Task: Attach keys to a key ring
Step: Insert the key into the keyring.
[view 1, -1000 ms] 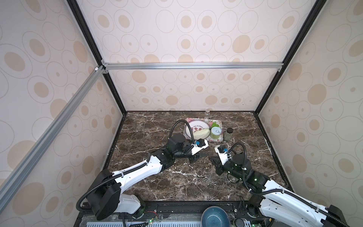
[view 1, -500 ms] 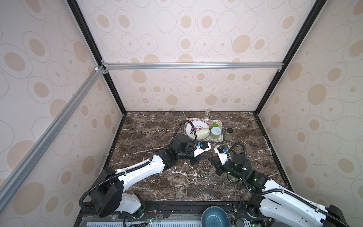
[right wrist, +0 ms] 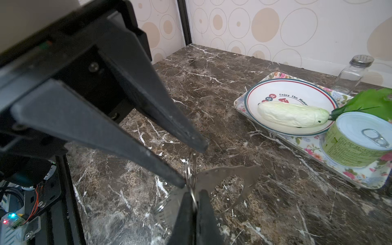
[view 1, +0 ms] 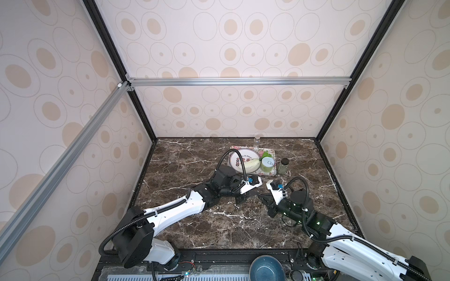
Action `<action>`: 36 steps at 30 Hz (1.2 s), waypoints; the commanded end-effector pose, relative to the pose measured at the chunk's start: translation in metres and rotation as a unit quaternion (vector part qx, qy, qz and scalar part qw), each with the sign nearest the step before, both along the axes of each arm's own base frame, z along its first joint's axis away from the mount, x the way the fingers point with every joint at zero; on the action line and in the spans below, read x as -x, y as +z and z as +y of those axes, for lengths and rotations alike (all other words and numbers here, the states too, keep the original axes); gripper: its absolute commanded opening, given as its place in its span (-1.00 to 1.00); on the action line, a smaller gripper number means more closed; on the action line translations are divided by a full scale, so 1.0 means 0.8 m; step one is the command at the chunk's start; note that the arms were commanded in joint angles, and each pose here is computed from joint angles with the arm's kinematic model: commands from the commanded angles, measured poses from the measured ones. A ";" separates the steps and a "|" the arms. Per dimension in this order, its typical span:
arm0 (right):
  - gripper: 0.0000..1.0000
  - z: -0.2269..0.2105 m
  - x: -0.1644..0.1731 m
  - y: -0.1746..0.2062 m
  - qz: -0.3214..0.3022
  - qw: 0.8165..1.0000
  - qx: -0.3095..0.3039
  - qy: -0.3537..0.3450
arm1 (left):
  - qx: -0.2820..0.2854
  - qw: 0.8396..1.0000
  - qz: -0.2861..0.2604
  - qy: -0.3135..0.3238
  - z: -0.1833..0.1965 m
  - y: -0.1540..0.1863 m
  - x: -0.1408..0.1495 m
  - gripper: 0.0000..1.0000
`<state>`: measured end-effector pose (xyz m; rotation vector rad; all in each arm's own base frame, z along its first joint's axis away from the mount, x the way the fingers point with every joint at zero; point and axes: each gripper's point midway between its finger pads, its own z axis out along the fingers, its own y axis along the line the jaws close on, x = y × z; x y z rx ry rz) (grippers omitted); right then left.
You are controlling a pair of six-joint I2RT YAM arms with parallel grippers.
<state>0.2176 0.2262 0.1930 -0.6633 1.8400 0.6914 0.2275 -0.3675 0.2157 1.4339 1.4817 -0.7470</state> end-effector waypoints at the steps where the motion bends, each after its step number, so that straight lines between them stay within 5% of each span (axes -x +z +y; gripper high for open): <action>1: -1.00 0.003 -0.001 0.019 -0.026 0.999 -0.018 0.004 | 0.005 1.000 -0.016 -0.026 -0.009 0.015 0.007 -0.62; 12: -1.00 -0.003 -0.003 0.021 -0.030 0.999 -0.020 -0.009 | 0.018 0.998 -0.023 -0.051 -0.005 0.026 0.022 -1.00; 36: -1.00 0.003 -0.011 0.007 -0.008 0.999 -0.046 -0.011 | 0.161 0.979 -0.111 -0.049 0.020 0.091 0.049 -1.00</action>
